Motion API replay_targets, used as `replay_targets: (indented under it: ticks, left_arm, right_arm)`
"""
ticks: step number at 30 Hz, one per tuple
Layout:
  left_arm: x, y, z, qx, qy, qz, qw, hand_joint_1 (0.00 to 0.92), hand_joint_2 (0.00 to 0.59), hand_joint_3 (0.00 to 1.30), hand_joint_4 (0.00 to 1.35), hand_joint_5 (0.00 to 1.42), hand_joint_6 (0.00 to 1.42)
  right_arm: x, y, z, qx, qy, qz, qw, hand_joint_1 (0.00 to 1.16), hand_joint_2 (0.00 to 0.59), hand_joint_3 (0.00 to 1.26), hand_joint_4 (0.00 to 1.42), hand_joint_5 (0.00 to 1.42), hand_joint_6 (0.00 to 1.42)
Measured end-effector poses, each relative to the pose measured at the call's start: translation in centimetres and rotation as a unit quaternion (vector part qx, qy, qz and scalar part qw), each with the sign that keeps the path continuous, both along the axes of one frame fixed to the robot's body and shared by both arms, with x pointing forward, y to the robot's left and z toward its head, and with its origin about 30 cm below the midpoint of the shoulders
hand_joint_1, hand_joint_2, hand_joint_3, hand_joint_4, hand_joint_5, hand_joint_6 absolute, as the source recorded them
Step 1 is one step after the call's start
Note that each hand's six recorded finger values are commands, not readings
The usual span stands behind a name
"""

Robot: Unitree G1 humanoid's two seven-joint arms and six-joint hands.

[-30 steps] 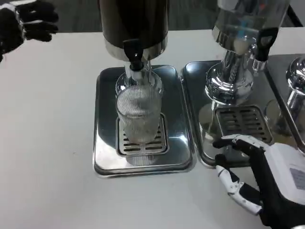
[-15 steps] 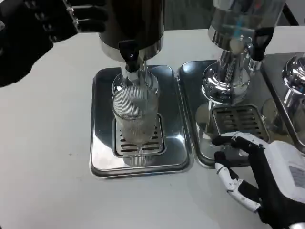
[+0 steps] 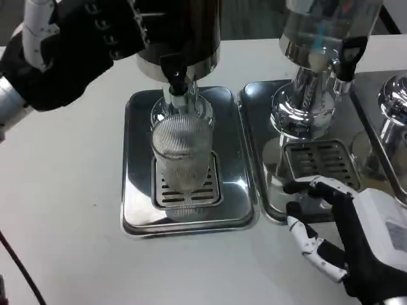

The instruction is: Grasp the cup under the faucet to collect the drink, then remove the cup.

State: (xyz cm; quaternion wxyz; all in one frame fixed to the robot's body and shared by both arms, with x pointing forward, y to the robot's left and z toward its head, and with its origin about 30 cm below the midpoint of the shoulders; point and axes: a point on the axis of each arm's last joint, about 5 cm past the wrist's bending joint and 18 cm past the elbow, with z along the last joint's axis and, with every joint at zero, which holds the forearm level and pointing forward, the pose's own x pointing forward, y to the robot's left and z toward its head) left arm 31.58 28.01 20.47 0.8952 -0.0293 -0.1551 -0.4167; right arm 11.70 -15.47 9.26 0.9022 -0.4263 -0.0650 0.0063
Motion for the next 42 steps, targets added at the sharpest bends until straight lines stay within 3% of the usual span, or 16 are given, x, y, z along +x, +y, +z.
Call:
replay_targets:
  ticks: [11, 19, 28, 34, 42]
  left_arm:
    - [0.8, -2.5, -1.4, 0.011, 0.013, -0.019, 0.9997, 0.0, 0.065, 0.34, 0.24, 0.26, 0.19]
    - [1.1, -3.1, -1.6, 0.046, 0.012, -0.026, 0.9985, 0.0, 0.067, 0.34, 0.24, 0.26, 0.19]
    - [1.3, -3.2, -1.6, 0.056, 0.008, -0.031, 0.9979, 0.0, 0.065, 0.32, 0.22, 0.26, 0.21]
    - [1.2, -3.1, -1.1, 0.097, -0.026, -0.03, 0.9945, 0.0, 0.065, 0.32, 0.21, 0.26, 0.21]
    - [0.6, -2.9, -0.9, 0.15, -0.095, -0.011, 0.9841, 0.0, 0.063, 0.31, 0.2, 0.25, 0.22]
  right_arm:
    - [-0.3, 0.14, -0.2, 0.009, 0.0, -0.012, 0.9999, 0.46, 0.442, 0.48, 0.36, 0.37, 0.37]
    - [-0.7, 0.22, -0.42, 0.013, 0.004, -0.022, 0.9997, 0.47, 0.442, 0.48, 0.36, 0.38, 0.37]
    - [-0.7, 0.18, -0.43, 0.013, 0.004, -0.023, 0.9996, 0.47, 0.442, 0.48, 0.36, 0.38, 0.37]
    - [-0.7, 0.06, -0.42, 0.01, 0.004, -0.022, 0.9997, 0.47, 0.442, 0.48, 0.36, 0.38, 0.37]
    - [-0.7, -0.18, -0.36, 0.005, 0.007, -0.019, 0.9998, 0.47, 0.442, 0.48, 0.36, 0.38, 0.37]
